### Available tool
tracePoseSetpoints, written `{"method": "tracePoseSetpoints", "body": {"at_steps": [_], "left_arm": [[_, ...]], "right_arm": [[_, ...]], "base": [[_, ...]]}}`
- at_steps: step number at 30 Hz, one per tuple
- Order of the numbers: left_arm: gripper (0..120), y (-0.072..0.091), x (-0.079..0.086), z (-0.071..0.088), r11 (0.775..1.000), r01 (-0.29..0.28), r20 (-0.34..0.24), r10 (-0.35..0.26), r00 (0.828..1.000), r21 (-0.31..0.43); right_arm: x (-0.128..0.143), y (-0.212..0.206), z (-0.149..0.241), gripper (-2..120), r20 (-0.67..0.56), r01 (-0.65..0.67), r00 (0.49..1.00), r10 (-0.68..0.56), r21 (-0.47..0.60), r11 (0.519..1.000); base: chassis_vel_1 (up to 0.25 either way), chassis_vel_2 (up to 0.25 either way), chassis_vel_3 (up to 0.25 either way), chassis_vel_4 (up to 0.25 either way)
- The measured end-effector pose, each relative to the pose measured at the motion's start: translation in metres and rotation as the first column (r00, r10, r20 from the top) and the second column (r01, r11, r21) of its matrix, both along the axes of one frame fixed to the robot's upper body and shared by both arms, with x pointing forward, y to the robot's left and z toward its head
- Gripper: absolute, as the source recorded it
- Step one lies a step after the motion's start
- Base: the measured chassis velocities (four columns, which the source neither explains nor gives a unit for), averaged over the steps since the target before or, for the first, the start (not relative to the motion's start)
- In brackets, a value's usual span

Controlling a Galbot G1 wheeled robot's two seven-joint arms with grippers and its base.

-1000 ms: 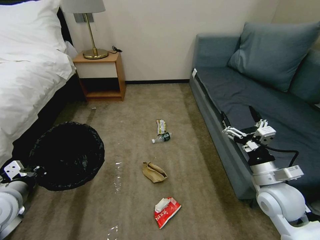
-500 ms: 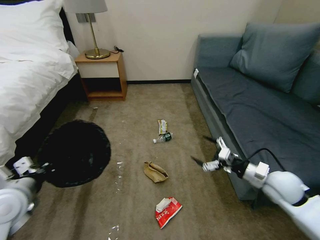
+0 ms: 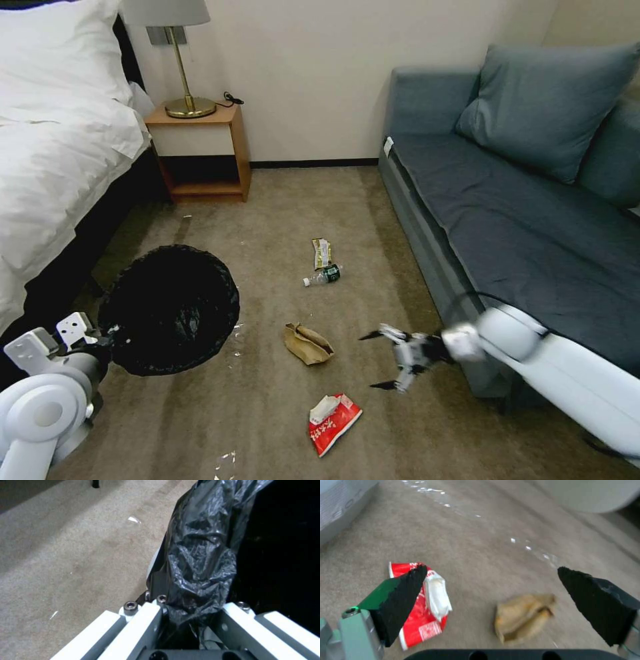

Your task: Pick up the trash bin, then pick up the garbage on the floor and place it into the trash bin.

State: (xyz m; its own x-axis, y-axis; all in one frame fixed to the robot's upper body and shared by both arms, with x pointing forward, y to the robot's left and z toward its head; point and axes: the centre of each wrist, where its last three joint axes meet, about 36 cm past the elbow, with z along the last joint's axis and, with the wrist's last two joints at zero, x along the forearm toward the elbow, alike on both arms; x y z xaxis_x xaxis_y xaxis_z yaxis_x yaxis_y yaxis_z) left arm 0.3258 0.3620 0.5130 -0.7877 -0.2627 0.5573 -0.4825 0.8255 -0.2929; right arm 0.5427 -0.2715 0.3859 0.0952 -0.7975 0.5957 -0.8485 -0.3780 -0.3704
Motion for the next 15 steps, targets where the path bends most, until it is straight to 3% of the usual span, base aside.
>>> {"method": "tracePoseSetpoints", "body": {"at_steps": [4, 10, 15], "left_arm": [[1, -0.004, -0.002, -0.004, 1.000, 0.001, -0.013, -0.001, 1.000, 0.016], [1, -0.006, -0.002, -0.008, 1.000, 0.001, -0.014, -0.001, 1.000, 0.023], [1, -0.013, 0.000, -0.014, 1.000, 0.007, -0.020, -0.007, 1.000, 0.024]], "right_arm": [[0.010, 0.021, -0.015, 100, -0.043, -0.090, 0.995, 0.087, -0.059, 0.994], [0.013, 0.034, -0.024, 100, -0.061, -0.127, 0.991, 0.123, -0.085, 0.988], [0.022, 0.046, -0.055, 100, -0.063, -0.152, 0.987, 0.145, -0.126, 0.980]], "base": [[0.000, 0.000, 0.000, 0.000], [0.000, 0.000, 0.000, 0.000], [0.000, 0.000, 0.000, 0.000]]}}
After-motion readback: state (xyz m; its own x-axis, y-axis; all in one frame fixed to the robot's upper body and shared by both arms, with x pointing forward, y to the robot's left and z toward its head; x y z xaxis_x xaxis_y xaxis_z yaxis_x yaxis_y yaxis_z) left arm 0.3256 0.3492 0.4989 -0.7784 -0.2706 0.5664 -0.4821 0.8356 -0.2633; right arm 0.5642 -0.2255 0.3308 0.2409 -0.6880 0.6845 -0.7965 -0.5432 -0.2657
